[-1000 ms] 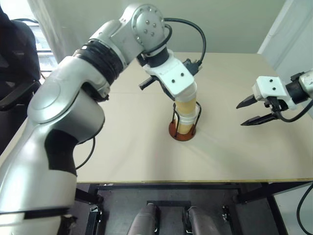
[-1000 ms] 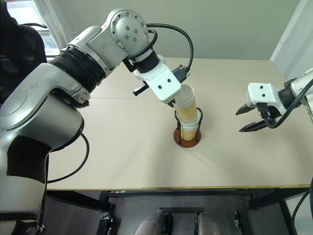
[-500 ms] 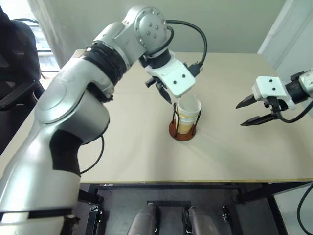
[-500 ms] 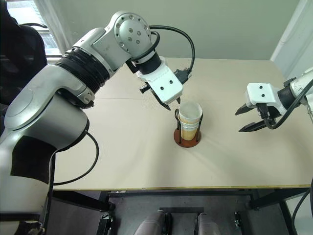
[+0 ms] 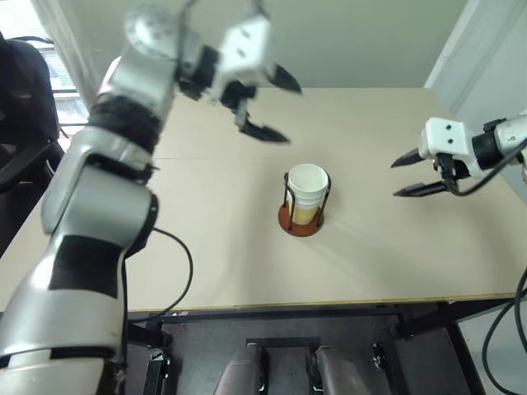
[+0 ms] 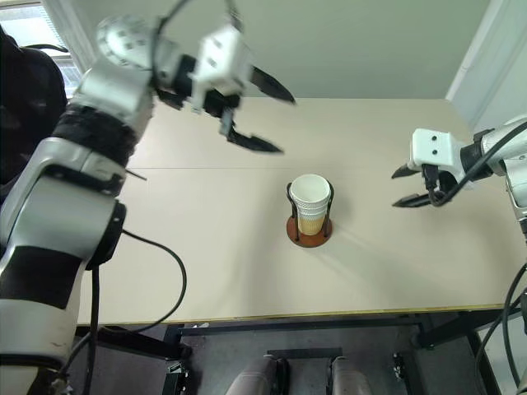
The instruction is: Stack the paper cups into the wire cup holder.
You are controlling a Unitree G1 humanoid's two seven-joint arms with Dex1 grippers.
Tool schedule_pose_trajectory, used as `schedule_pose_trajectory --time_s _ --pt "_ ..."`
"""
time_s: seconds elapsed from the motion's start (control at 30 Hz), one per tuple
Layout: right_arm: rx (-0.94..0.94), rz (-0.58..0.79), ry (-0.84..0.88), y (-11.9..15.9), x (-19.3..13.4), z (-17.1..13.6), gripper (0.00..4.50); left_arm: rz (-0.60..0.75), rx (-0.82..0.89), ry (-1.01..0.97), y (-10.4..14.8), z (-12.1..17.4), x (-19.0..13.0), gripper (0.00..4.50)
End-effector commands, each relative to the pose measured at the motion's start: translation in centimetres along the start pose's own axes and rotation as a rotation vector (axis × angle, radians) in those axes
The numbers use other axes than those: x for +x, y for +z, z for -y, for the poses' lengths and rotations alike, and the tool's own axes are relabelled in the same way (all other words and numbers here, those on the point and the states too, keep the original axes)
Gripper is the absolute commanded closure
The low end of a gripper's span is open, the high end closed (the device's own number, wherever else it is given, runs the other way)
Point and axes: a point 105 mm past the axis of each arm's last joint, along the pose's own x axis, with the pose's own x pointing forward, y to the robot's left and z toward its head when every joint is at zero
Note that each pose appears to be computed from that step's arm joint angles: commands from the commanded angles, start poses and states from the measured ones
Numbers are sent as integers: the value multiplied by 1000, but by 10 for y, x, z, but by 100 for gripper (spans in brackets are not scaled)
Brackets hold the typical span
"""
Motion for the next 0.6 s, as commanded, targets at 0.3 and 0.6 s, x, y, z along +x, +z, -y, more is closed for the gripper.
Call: schedule_pose_trajectory --time_s 0.3,0.6 --pt "156 271 -112 10 -12 13 147 -66 -375 431 -88 20 -119 5" --pt "216 250 -201 -2 -3 21 147 -68 -426 612 -105 23 -149 5"
